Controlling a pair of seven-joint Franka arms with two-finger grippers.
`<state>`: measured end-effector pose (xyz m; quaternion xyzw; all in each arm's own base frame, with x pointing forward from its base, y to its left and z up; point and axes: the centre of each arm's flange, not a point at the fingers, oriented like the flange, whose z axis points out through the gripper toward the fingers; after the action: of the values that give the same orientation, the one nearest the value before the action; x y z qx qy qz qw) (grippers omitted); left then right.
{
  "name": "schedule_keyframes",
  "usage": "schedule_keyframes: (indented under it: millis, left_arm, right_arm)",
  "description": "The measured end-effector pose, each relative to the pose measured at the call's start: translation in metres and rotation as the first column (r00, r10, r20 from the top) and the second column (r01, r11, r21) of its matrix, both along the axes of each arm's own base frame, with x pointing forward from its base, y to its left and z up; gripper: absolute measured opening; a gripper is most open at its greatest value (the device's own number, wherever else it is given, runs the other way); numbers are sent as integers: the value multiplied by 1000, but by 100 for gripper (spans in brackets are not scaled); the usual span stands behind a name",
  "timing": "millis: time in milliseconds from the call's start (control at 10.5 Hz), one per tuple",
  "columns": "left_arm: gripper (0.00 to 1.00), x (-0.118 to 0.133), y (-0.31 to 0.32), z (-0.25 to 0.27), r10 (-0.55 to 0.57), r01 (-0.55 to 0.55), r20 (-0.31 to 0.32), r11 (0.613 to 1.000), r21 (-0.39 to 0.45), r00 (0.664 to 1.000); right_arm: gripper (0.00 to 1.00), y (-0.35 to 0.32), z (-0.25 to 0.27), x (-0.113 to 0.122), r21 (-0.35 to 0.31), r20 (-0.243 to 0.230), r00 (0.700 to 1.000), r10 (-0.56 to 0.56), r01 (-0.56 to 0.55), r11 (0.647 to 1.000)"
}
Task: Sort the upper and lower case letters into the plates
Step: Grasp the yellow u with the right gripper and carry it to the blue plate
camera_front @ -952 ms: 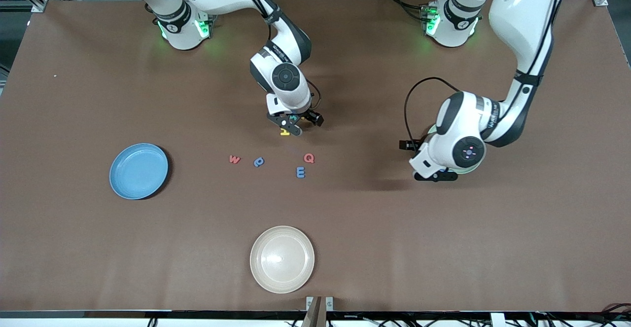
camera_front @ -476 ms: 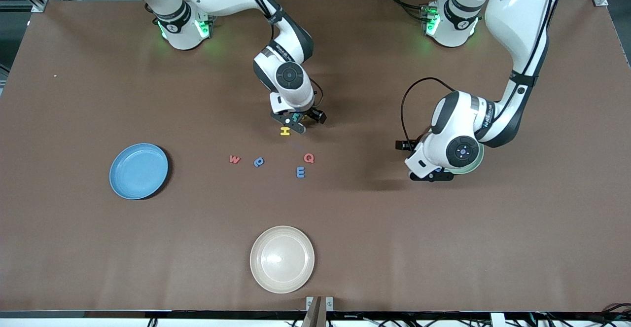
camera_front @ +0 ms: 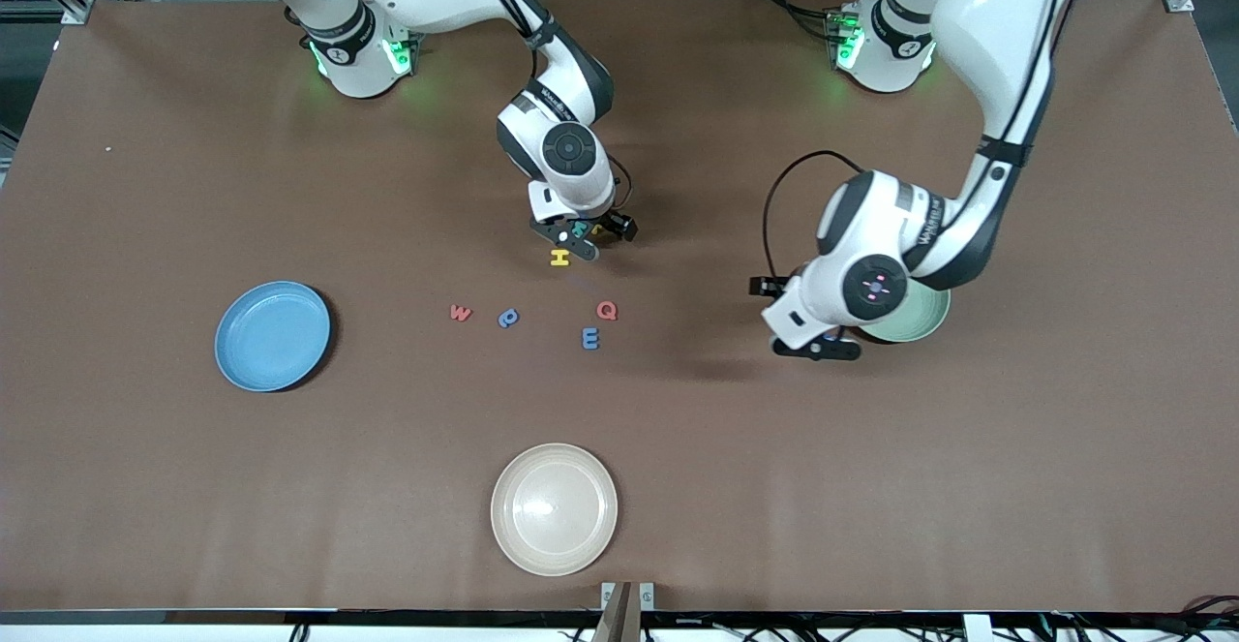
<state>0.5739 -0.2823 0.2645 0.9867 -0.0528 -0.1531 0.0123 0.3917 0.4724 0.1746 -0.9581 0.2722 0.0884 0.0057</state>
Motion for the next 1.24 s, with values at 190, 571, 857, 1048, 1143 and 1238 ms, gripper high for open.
schedule_keyframes:
  millis: [190,571,857,1048,1143,1238]
  left_arm:
    - [100,4,-2,1,0,0,7,1000,-3,1000]
    - [100,12,-3,5,-6,6,28,1000,-1,1000]
    - [100,26,-14,14,-7,8,61,1000,-22,998]
    - [100,31,-19,12,-7,9,66,1000,-27,998]
    - [100,33,-23,12,15,-13,69,1000,-27,998]
    - [100,33,-31,13,49,-47,73,999,-27,996]
  right_arm:
    - [99,0,0,0,1,2,1000,0,0,1000]
    - [43,2,2,3,32,37,998,-44,43,999]
    - [10,4,3,2,37,40,998,-46,45,998]
    - [10,4,4,2,37,40,998,-46,44,998]
    - [10,3,5,2,35,39,998,-46,44,998]
    - [10,1,11,5,25,35,999,-41,40,999]
